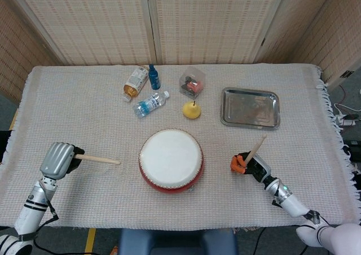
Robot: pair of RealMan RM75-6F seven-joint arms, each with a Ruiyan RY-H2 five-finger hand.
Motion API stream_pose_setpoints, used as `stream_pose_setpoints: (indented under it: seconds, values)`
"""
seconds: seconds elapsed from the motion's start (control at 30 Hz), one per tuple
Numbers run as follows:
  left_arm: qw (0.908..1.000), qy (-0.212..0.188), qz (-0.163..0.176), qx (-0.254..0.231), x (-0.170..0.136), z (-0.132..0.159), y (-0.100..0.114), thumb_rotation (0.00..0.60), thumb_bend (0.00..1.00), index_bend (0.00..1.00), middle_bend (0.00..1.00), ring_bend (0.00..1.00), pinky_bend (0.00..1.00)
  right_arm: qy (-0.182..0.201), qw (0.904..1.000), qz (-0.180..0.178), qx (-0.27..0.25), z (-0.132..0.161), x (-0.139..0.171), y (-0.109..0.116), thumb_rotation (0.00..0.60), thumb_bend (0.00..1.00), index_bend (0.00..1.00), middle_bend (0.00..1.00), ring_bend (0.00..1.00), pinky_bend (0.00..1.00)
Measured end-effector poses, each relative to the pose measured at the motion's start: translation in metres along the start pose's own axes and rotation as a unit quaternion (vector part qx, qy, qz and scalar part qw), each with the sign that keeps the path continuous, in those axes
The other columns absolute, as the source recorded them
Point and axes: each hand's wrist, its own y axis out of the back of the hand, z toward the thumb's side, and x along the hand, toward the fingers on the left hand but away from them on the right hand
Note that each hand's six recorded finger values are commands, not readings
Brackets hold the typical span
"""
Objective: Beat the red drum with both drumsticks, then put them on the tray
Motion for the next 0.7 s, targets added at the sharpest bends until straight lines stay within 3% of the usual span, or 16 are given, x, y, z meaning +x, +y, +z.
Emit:
stream_pose_setpoints:
  seconds: [0.4, 0.7]
  values:
    - [1.0000, 0.001, -0.002, -0.003, -0.001, -0.003, -0.002, 0.600, 0.83, 1.00, 1.00, 1.00, 1.00, -0.011, 0.9993, 0.005, 0.035, -0.008, -0.007, -0.012, 0.600, 0.28, 1.00, 0.81, 0.69, 0.70]
    - [1.0000, 0.001, -0.004, -0.005, -0.002, -0.004, -0.003, 0.600, 0.83, 1.00, 1.00, 1.00, 1.00, -0.009, 0.9983, 0.003, 0.057, -0.009, -0.012, -0.019, 0.600, 0.69, 1.00, 0.94, 0.85, 0.81]
